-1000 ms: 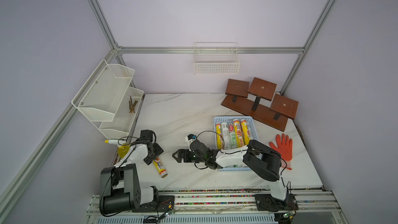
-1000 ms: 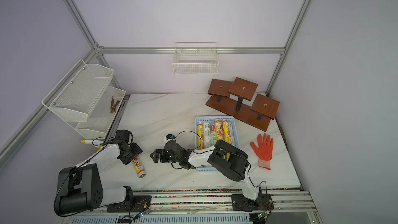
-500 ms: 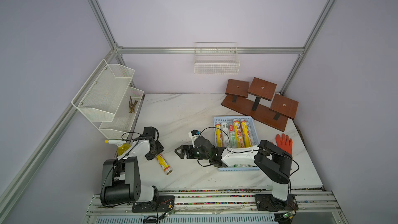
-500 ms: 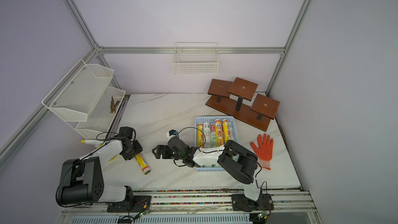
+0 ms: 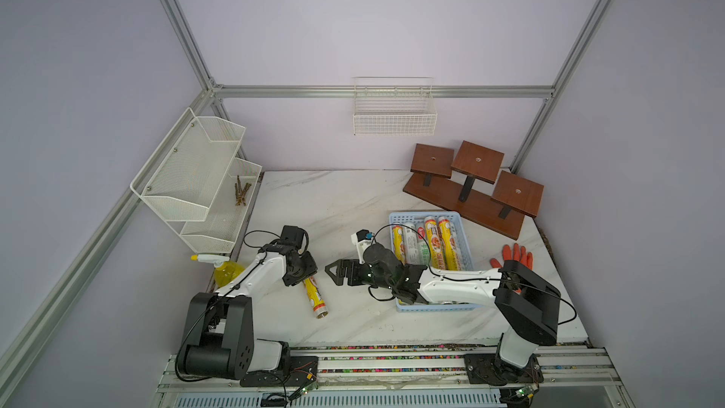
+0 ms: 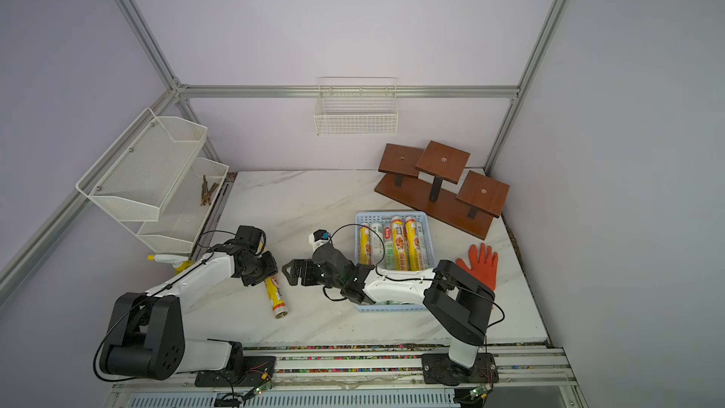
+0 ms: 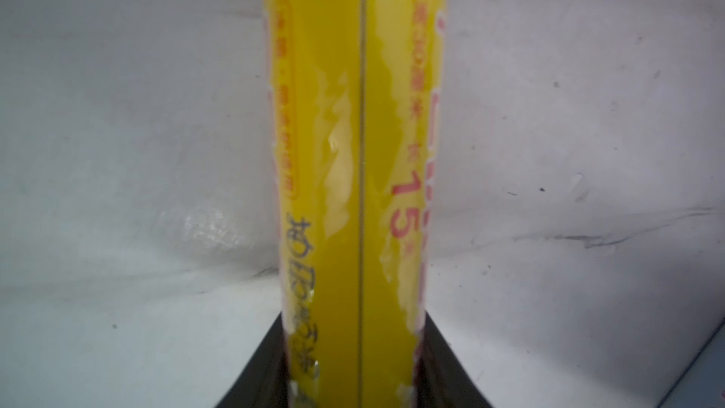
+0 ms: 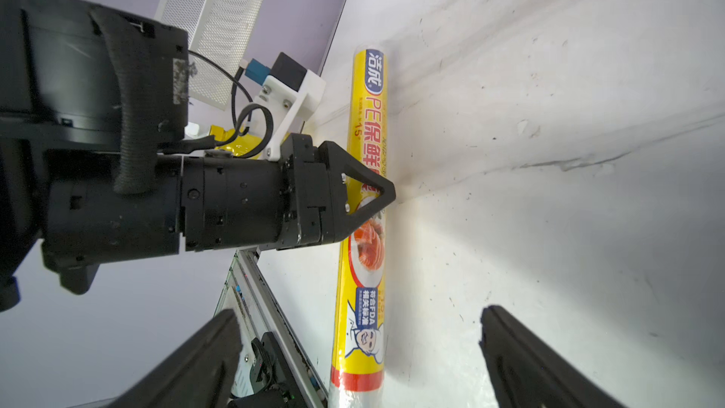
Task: Put the plastic wrap into the basket
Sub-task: Pick up the plastic wrap from the corner of the board, then place the plastic wrap in the basket.
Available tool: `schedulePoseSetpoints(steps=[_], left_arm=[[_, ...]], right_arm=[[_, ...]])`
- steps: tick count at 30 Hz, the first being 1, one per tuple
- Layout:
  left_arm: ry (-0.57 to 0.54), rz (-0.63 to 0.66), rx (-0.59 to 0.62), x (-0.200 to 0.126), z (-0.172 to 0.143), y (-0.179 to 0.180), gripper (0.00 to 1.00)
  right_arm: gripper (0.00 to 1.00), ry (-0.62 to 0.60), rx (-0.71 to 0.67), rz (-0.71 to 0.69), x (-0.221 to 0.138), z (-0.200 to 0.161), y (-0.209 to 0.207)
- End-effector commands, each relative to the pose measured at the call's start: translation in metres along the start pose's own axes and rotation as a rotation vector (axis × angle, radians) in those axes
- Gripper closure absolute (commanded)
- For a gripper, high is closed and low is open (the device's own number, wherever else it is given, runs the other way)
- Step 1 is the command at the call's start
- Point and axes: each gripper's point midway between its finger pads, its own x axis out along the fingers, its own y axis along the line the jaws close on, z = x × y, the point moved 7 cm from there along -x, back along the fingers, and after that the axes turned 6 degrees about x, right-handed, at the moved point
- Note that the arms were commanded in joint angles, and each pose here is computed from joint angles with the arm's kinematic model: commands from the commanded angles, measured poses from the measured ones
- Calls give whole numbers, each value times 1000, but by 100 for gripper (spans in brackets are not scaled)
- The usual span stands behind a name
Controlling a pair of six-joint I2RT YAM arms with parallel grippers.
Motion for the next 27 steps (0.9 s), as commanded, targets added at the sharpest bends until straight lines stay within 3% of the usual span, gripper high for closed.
schedulePoseSetpoints(steps=[1,13,21,27], left_arm=[[-35,-83,24,-16,8,-23,68],[-127,-316,191,-74,8,-138,68],[-74,-397,337,-68,-14,-230,69],[-40,-457,415,-62,-34,-285,68]], right_arm=[[1,-51,-53,-107,-19,14,-14],[1,-107,-64,-209,-117,68,-54],[1,-185,-38,-494,-186,78,-91],[1,-202,0,-563,-220,73,-107]])
